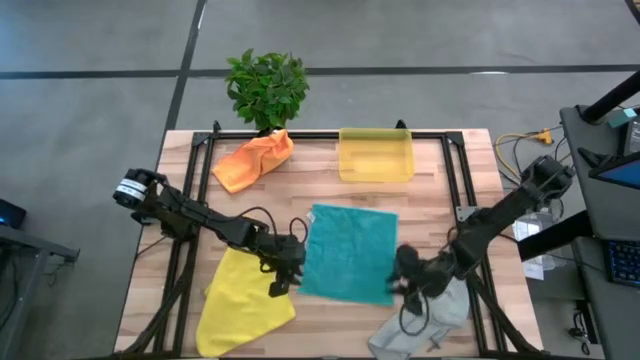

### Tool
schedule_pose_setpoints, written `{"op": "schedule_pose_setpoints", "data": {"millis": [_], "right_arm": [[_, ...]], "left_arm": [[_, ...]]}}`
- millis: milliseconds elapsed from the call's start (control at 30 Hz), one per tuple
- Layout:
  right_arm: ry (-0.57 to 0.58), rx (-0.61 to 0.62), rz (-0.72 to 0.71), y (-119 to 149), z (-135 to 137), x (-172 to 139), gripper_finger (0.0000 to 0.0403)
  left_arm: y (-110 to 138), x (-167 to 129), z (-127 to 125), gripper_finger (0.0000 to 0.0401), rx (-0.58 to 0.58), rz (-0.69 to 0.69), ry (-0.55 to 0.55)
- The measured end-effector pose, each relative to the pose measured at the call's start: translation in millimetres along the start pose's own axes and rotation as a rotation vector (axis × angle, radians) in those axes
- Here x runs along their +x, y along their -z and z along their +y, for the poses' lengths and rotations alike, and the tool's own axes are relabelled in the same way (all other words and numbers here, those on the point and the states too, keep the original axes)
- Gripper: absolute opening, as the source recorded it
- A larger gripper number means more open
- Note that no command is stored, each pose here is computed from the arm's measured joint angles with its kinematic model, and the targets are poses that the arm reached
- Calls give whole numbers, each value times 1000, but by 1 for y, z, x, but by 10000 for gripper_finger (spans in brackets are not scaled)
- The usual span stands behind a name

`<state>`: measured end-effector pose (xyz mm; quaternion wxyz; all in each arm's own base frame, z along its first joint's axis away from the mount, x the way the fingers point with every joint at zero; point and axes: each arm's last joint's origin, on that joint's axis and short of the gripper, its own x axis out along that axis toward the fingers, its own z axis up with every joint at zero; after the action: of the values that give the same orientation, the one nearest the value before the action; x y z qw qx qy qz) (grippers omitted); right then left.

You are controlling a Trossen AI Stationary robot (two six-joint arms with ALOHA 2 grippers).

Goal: Fold microfiber towels
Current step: Fold the blue microfiber towel

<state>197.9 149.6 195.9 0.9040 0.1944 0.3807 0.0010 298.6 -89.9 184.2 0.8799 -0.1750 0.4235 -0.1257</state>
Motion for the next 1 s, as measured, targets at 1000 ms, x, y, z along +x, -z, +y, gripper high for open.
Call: {"op": "schedule_pose_setpoints", "data": {"millis": [1000], "right_arm": [[385, 485, -12, -1, -148, 32, 9]], "left_arm": [[-33, 25, 154, 5, -165, -161, -335]]}}
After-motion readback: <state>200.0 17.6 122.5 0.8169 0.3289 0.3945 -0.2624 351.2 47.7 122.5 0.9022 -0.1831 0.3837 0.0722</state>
